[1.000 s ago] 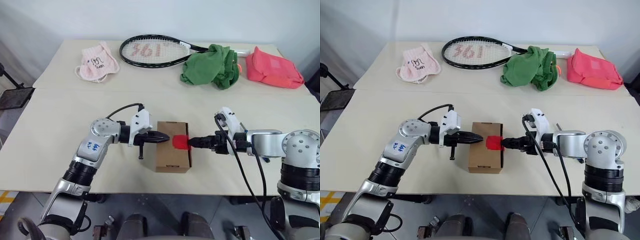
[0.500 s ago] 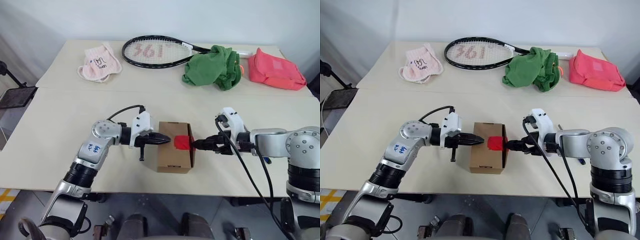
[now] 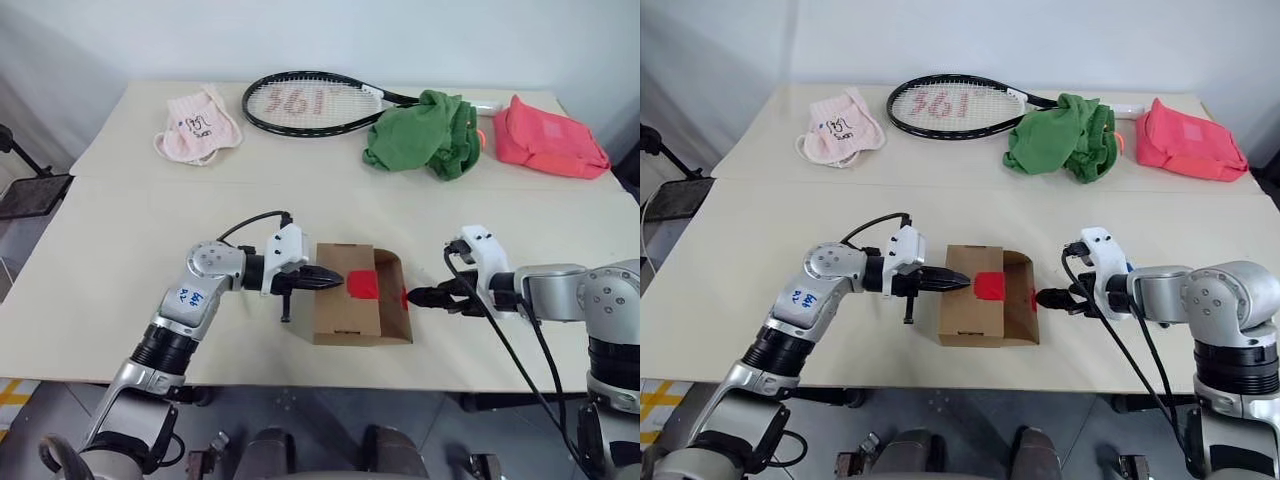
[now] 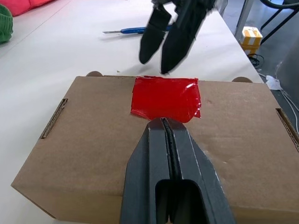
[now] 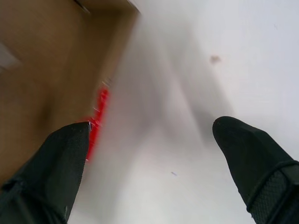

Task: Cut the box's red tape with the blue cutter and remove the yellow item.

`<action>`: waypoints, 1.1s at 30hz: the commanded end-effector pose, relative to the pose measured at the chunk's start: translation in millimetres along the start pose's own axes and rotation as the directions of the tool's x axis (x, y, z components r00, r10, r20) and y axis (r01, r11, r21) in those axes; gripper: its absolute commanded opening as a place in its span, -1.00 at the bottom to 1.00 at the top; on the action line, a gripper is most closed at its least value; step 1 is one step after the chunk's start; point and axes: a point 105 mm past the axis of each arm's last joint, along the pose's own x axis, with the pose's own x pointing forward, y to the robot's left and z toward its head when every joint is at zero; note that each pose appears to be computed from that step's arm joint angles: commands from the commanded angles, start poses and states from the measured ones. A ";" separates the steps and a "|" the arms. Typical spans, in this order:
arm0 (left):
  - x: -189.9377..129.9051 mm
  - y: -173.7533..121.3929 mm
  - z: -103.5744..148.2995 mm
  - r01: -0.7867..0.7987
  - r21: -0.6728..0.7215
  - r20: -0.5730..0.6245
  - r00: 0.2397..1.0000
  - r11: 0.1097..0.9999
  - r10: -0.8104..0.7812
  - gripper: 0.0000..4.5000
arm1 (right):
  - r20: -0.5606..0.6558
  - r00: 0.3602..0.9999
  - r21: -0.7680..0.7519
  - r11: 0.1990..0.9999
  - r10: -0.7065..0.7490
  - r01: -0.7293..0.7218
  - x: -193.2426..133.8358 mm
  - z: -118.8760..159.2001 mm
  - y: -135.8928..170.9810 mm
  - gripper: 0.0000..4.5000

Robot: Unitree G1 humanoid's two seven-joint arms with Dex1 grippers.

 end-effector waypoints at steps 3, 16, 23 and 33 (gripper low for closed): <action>-0.5 -1.9 -8.9 0.018 -0.005 -0.040 0.999 1.000 -0.018 -1.00 | 0.069 0.973 0.172 0.958 0.222 -0.231 -24.9 8.8 -0.8 0.99; -2.7 -0.4 -7.5 0.040 0.012 -0.057 0.998 0.999 -0.039 -1.00 | -0.004 0.927 0.369 0.862 0.375 -0.347 10.8 -4.8 4.3 0.99; -3.7 -5.5 -9.9 0.043 0.006 -0.068 0.997 0.999 -0.043 -1.00 | -0.029 0.913 0.425 0.832 0.407 -0.357 32.1 -20.9 8.1 0.99; -6.4 -4.0 -9.7 0.033 0.004 -0.075 0.997 0.999 -0.033 -1.00 | -0.052 0.891 0.416 0.821 0.451 -0.391 44.0 -27.8 22.1 0.15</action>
